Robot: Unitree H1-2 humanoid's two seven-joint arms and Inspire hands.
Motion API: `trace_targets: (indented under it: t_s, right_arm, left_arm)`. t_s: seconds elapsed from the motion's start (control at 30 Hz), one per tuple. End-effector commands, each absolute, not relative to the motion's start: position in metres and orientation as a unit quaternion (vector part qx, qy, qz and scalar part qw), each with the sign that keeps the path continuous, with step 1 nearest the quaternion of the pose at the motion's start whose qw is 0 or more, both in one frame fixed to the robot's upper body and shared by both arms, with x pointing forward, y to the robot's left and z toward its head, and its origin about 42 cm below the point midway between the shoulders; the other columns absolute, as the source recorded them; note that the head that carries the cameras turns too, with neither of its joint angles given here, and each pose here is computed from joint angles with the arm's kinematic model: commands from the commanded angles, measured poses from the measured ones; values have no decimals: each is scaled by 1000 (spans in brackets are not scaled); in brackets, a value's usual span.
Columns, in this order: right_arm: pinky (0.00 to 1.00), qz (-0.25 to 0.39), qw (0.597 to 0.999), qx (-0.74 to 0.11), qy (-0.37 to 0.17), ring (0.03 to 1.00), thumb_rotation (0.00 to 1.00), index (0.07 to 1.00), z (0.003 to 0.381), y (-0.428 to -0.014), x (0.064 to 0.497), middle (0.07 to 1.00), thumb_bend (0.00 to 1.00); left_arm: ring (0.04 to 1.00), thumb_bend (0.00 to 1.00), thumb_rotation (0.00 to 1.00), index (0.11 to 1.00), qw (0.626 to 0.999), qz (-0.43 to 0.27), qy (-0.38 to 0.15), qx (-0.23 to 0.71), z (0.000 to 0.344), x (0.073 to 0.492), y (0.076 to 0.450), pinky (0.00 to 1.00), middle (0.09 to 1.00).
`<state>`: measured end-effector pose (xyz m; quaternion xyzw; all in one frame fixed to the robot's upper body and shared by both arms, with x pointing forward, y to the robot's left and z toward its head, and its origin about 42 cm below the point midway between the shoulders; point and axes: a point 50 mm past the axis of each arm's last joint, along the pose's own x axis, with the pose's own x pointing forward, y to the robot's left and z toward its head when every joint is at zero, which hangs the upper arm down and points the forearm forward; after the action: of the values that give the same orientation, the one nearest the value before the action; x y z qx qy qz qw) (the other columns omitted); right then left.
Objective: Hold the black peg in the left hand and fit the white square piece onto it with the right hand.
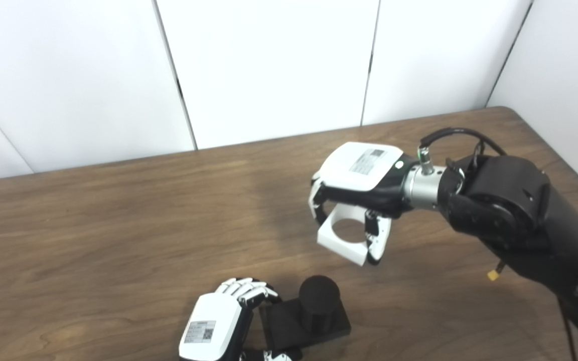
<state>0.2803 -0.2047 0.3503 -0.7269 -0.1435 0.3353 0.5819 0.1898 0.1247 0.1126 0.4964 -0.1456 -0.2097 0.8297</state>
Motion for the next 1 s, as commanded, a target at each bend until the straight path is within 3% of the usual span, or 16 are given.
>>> trace_targets:
  t_s: [0.0,0.47,0.87,0.97]
  right_arm:
    - [851,310,580,-734,-171,865,127,484,373,-198,273,749,521]
    - [911,340,548,-724,-245,912,123,483,384,-167,246,745,521]
    - [873,359,557,-713,-230,901,124,483,382,-169,247,747,522]
    - [909,371,557,-709,-221,899,126,484,380,-171,246,749,522]
  left_arm:
    - [796,505,55,487,809,-255,-111,518,95,180,120,838,746]
    - [796,507,53,487,806,-255,-117,521,98,180,118,835,748]
    - [799,506,54,488,807,-255,-115,521,101,177,119,842,751]
    - [802,505,54,488,807,-255,-114,520,102,177,119,847,753]
